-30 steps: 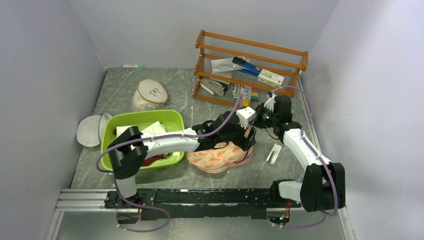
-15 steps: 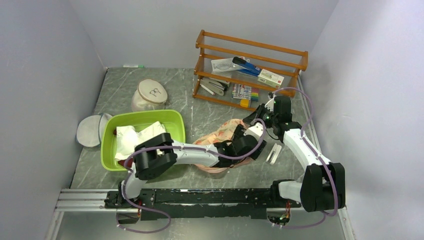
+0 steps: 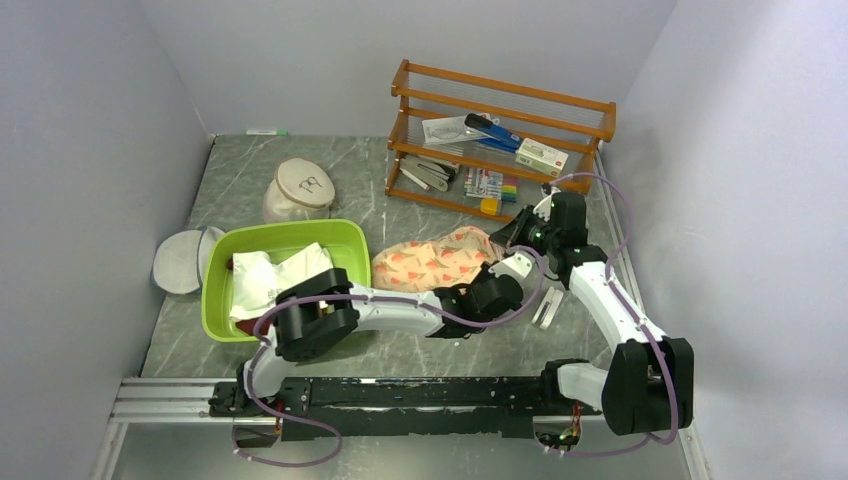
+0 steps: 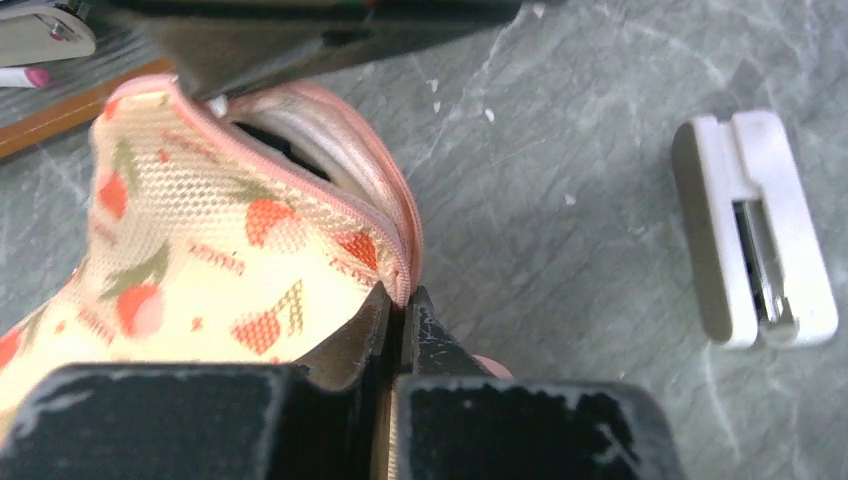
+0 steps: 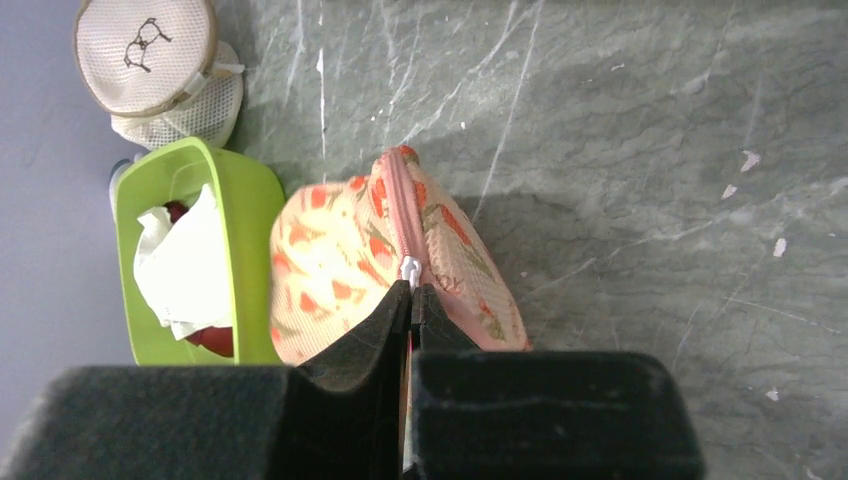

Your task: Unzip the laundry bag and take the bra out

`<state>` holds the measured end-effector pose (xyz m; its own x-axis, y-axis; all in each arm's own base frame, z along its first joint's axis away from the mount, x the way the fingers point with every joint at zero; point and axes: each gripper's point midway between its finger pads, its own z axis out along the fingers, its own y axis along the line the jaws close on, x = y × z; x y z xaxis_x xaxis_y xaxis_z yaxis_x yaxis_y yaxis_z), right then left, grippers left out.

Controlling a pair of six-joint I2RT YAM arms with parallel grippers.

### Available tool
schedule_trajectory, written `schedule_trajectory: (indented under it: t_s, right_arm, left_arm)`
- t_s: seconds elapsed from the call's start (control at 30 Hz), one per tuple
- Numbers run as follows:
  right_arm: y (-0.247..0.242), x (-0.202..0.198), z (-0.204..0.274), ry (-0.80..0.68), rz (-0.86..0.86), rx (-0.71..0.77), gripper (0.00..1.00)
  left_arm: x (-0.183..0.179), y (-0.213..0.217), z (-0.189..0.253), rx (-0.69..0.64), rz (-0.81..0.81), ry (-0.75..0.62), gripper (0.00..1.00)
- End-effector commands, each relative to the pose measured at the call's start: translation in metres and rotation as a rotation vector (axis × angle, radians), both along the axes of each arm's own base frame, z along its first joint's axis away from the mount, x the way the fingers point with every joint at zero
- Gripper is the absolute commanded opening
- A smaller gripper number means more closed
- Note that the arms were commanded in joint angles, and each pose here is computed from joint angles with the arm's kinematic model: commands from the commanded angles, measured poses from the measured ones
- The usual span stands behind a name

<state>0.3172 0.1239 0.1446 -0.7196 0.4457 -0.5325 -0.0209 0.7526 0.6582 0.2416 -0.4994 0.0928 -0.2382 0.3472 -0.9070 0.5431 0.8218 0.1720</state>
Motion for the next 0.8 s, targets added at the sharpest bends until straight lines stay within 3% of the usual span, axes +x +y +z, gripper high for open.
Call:
schedule_trajectory:
  t_s: [0.0, 0.27, 0.77]
  right_arm:
    - [-0.008, 0.007, 0.004, -0.076, -0.002, -0.05, 0.0]
    - [-0.012, 0.012, -0.012, -0.113, 0.037, -0.081, 0.0]
    - [0.016, 0.007, -0.044, -0.164, 0.168, 0.052, 0.0]
  left_arm:
    - [-0.012, 0.008, 0.033, -0.042, -0.102, -0.002, 0.07]
    - [-0.05, 0.024, 0.054, -0.101, -0.352, 0.029, 0.07]
    - [-0.065, 0.057, 0.122, -0.294, -0.441, -0.052, 0.07]
